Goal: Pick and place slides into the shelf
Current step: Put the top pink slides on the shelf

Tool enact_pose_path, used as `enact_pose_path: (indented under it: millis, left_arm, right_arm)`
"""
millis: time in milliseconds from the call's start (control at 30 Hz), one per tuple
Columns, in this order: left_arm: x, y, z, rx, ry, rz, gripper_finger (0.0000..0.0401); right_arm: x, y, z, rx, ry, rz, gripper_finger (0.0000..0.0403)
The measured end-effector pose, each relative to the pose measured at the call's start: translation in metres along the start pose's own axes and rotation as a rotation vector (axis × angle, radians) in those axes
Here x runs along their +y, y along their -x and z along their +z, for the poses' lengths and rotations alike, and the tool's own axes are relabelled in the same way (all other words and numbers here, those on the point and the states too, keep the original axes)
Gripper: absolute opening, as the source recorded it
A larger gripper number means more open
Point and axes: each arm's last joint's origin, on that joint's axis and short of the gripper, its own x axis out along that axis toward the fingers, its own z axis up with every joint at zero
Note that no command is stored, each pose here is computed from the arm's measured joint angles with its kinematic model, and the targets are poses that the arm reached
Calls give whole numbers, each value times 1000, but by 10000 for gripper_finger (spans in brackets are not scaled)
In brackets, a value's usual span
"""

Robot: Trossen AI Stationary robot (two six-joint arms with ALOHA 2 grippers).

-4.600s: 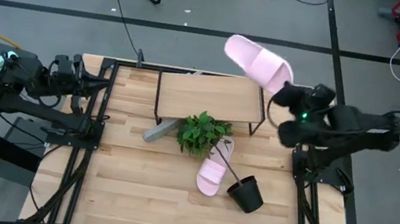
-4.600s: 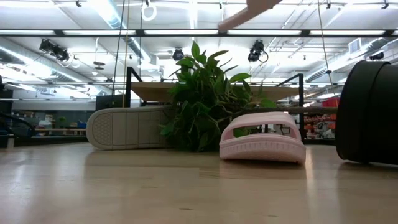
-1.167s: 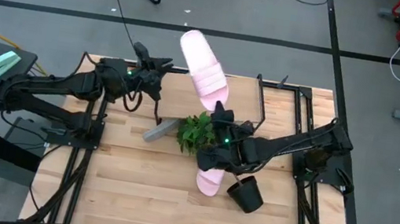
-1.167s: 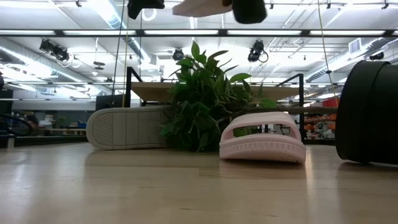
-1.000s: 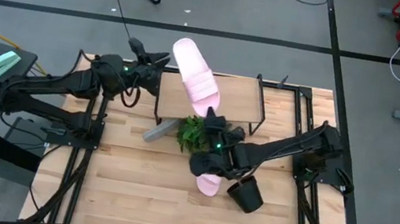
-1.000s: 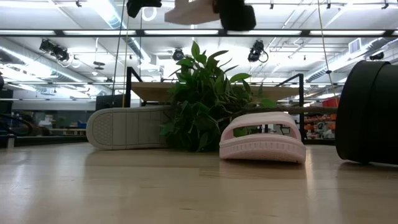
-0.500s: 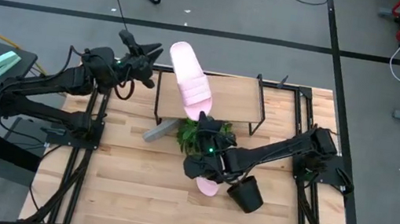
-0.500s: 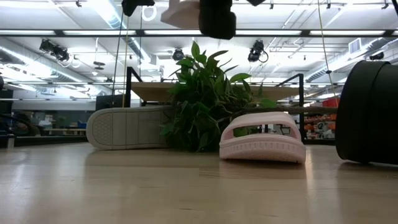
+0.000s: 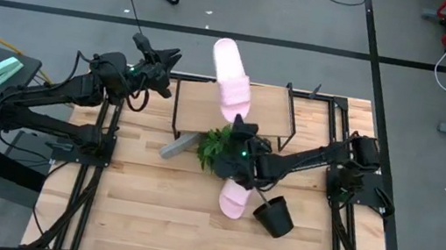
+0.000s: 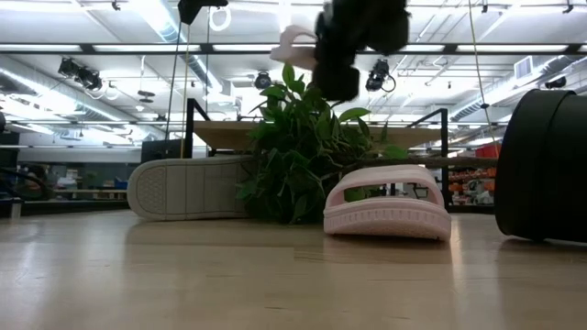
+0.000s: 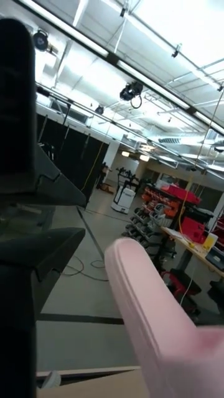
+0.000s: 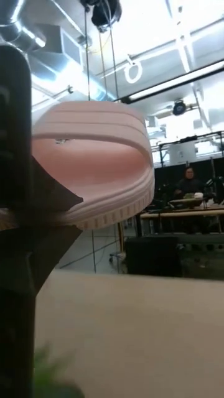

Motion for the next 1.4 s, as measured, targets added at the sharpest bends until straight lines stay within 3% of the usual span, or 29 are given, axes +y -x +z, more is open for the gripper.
enact_pose_path:
  millis: [133,633,900,1067,1233,1400]
  left_arm:
    - [0,0,0,1,-1,-1,80]
    - [-1,0,1,-34,17,-18,68]
    - [-1,0,1,-34,18,-18,71]
    - [-1,0,1,-33,59,-19,63]
    - [-1,0,1,-33,62,-19,63]
    - [-1,0,1,-32,63,-19,68]
  right_arm:
    - [-4,3,17,8,-36,-1,25]
    - [3,9,74,28,114,-3,25]
    - [7,17,92,56,172,-4,25]
    - [7,16,95,57,142,-6,25]
    - [20,4,95,16,114,-3,25]
    - [47,-10,115,-36,244,0,25]
